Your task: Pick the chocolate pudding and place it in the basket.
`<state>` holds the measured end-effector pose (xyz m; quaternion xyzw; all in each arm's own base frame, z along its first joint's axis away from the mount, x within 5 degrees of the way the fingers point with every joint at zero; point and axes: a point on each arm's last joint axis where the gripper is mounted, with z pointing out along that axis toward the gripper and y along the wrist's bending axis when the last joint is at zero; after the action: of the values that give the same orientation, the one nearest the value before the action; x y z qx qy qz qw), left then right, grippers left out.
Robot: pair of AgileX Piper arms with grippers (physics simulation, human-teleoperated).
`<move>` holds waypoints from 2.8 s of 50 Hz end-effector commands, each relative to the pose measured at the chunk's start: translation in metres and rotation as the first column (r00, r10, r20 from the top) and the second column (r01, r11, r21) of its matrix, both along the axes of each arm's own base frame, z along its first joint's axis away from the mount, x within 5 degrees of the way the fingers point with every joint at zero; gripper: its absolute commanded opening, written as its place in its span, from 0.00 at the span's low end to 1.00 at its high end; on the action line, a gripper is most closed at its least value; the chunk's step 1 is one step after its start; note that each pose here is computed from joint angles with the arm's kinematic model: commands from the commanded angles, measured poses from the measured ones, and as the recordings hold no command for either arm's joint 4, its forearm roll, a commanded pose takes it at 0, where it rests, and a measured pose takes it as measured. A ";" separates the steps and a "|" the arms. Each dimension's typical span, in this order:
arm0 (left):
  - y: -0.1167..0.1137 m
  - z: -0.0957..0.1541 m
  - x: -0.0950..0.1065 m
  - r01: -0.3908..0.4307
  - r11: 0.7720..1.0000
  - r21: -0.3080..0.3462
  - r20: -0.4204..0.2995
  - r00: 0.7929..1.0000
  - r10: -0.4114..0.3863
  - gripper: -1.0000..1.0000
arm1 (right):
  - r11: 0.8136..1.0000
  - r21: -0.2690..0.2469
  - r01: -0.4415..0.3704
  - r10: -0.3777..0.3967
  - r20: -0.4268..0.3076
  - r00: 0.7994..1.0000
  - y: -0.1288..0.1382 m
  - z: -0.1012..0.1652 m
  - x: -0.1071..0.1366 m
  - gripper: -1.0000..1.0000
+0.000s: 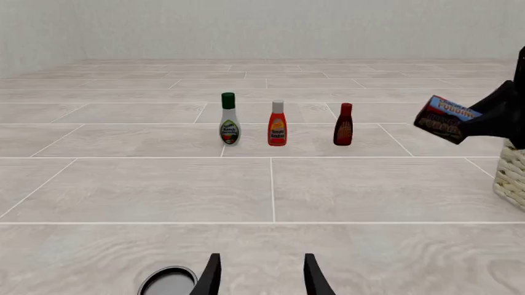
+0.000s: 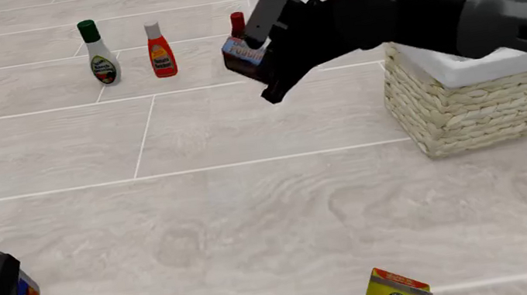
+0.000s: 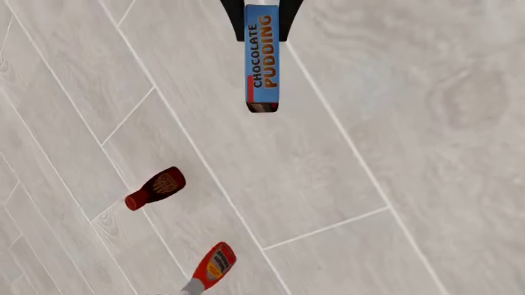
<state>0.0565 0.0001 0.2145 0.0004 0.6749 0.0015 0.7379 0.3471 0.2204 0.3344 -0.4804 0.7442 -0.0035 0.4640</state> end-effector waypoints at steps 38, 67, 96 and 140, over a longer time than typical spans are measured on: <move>0.000 0.000 0.000 0.000 1.000 0.000 0.000 1.000 0.000 1.00 | 0.937 0.244 0.251 -0.266 0.031 0.964 -0.094 0.084 -0.053 0.00; 0.000 0.000 0.000 0.000 1.000 0.000 0.000 1.000 0.000 1.00 | 0.880 0.277 0.386 -0.418 0.065 0.906 -0.146 0.103 -0.053 0.00; 0.000 0.000 0.000 0.000 1.000 0.000 0.000 1.000 0.000 1.00 | 0.826 0.270 0.494 -0.529 0.069 0.846 -0.185 0.110 -0.046 0.00; 0.000 0.000 0.000 0.000 1.000 0.000 0.000 1.000 0.000 1.00 | 0.745 0.221 0.629 -0.650 0.032 0.759 -0.234 0.104 -0.023 0.00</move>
<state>0.0565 0.0001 0.2145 0.0004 0.6749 0.0015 0.7379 0.3217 -0.0065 0.4366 -0.1562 0.8307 -0.1092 0.5230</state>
